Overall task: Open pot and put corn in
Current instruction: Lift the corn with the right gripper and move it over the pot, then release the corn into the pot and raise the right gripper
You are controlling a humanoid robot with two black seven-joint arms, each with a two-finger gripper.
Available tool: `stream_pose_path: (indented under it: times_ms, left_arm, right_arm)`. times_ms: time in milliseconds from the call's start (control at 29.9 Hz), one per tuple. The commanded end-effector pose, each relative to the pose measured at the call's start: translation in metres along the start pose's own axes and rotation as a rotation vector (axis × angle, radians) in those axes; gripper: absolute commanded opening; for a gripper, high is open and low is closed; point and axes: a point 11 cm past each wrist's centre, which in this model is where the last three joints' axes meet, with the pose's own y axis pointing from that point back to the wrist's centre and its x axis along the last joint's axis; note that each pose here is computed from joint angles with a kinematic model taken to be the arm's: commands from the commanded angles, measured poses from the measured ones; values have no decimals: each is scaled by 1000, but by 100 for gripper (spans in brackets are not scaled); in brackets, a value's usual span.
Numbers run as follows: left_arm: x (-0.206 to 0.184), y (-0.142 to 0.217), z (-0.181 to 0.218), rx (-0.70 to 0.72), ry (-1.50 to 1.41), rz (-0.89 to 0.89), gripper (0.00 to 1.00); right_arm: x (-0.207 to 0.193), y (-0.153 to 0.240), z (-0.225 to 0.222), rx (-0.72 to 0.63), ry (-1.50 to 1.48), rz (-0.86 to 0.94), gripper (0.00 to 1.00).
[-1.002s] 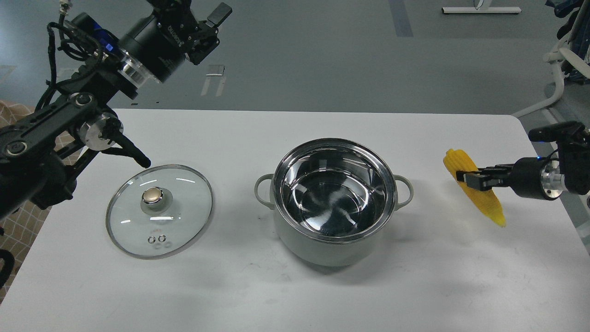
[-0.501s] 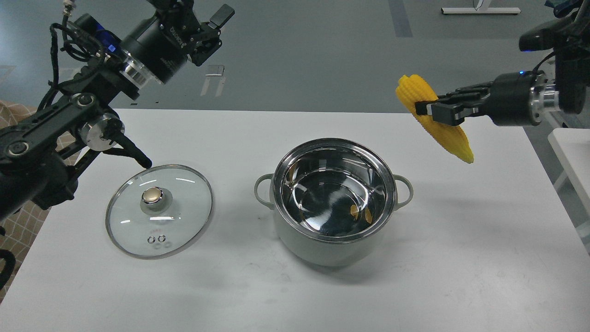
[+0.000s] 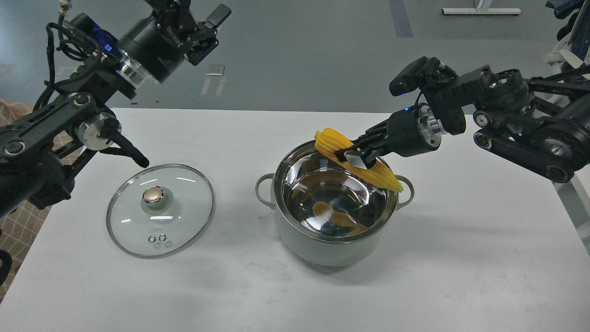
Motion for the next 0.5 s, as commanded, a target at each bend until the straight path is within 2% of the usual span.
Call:
stream_pose_path:
  times_ms: [0, 33, 167, 234, 301, 368, 401, 468]
  left_arm:
    - [0, 0, 0, 0, -1, 1, 97]
    - [0, 0, 0, 1, -2, 0, 97]
    - [0, 0, 0, 0, 1, 0, 97]
    - [-1, 0, 0, -1, 2, -1, 97]
    - [-1, 0, -1, 0, 4, -1, 97]
    - [-1, -1, -1, -1, 2, -2, 97]
    - [-1, -1, -1, -1, 3, -1, 97]
    - [-1, -1, -1, -1, 3, -1, 97]
  right_arm:
    - [-3, -4, 1, 3, -13, -3, 46]
    - [-4, -5, 0, 9, -24, -1, 53]
    - [-7, -8, -2, 27, -53, 3, 61]
    - [-5, -8, -4, 36, -61, 9, 72]
    - [-5, -8, -4, 39, -66, 11, 74]
    - [-5, -9, -5, 44, -71, 14, 83]
    - [-4, -9, -5, 48, -77, 19, 91]
    - [-2, -8, -5, 54, -94, 29, 95]
